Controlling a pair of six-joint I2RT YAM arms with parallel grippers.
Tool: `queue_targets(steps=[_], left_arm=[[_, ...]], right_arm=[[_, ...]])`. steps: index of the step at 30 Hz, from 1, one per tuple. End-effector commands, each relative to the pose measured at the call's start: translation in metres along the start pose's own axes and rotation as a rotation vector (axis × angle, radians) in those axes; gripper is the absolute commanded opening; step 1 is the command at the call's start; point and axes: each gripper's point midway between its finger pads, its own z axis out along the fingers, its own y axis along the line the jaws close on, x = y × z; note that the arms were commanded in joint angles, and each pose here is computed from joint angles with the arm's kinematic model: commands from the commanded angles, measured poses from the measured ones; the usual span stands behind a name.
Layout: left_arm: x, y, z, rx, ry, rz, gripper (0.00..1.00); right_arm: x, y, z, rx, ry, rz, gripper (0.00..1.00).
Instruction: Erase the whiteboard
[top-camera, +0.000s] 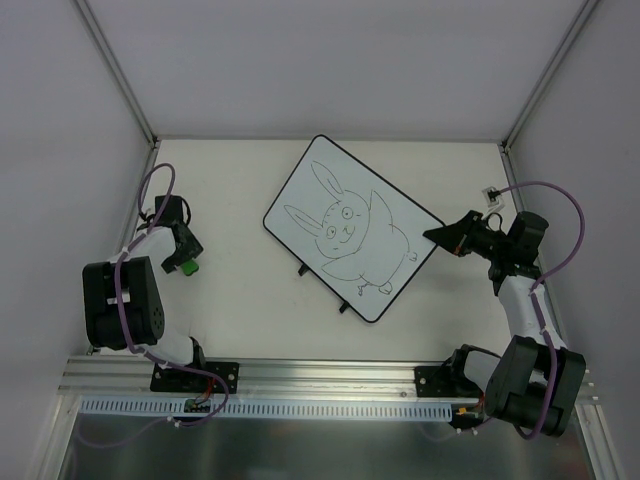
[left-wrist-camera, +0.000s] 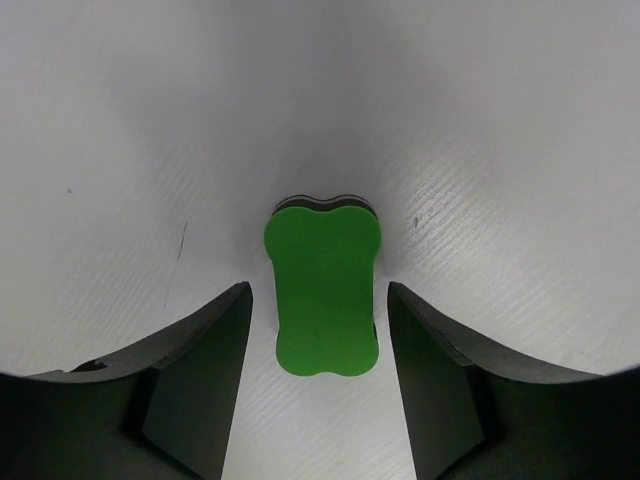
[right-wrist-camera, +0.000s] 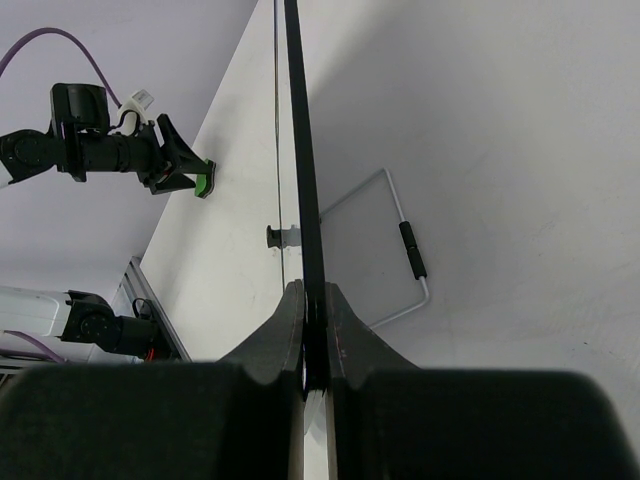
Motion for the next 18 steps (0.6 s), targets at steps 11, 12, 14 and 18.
queue_targets(steps=[11,12,14,18], left_arm=[[-0.017,-0.035,-0.018,0.178,-0.024,0.027,0.08],[-0.023,-0.043,-0.028,0.225,-0.049,0.038,0.06],[-0.03,-0.076,-0.053,0.374,-0.112,0.124,0.05],[-0.03,-0.147,-0.105,0.604,-0.252,0.339,0.04]], right_arm=[[-0.015,-0.027,0.001,0.123,-0.066,-0.186,0.0],[-0.015,-0.026,0.001,0.121,-0.067,-0.19,0.0],[-0.015,-0.025,0.002,0.12,-0.066,-0.193,0.0],[-0.015,-0.025,0.003,0.133,-0.069,-0.205,0.0]])
